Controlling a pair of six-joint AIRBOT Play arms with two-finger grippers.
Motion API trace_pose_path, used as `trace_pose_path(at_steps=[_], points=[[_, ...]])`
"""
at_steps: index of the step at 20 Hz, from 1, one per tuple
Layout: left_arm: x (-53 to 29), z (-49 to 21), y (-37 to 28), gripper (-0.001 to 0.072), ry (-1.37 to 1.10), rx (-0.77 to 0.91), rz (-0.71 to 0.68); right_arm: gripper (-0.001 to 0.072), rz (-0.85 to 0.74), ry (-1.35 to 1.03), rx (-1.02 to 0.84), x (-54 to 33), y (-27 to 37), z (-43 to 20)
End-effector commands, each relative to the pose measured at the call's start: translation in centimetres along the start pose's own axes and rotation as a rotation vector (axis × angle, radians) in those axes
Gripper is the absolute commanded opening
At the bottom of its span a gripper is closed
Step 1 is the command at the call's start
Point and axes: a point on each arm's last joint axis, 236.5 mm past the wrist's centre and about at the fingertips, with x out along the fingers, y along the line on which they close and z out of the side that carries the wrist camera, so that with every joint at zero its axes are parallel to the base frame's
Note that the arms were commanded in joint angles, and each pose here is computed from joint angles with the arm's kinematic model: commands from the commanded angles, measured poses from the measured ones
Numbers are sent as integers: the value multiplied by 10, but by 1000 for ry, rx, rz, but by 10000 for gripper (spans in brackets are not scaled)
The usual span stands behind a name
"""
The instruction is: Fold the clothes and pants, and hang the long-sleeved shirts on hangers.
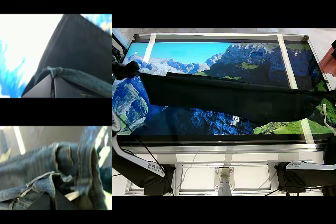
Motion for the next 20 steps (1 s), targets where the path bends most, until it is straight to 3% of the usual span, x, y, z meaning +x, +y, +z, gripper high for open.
trace_pose_path(at_steps=[1, 6, 14, 15, 17, 19, 20], points=[[48, 41, -34, 23, -157, -17, -65, 23, -75, -80, 37, 56, 2, 27], [62, 77, -41, 23, -324, -41, -66, 23, -144, -196, 101, 83, -15, 53], [102, 58, -40, 36, -262, -58, -76, 50, -172, -189, 97, 114, -25, 49], [105, 56, -41, 71, -255, -57, -77, 106, -171, -175, 94, 123, -24, 45], [109, 54, -40, 344, -249, -60, -77, 217, -171, -162, 82, 135, -20, 41], [106, 54, -42, 378, -248, -58, -78, 237, -166, -169, 73, 137, -14, 44], [103, 53, -42, 378, -240, -56, -79, 352, -155, -171, 77, 135, -8, 47]])
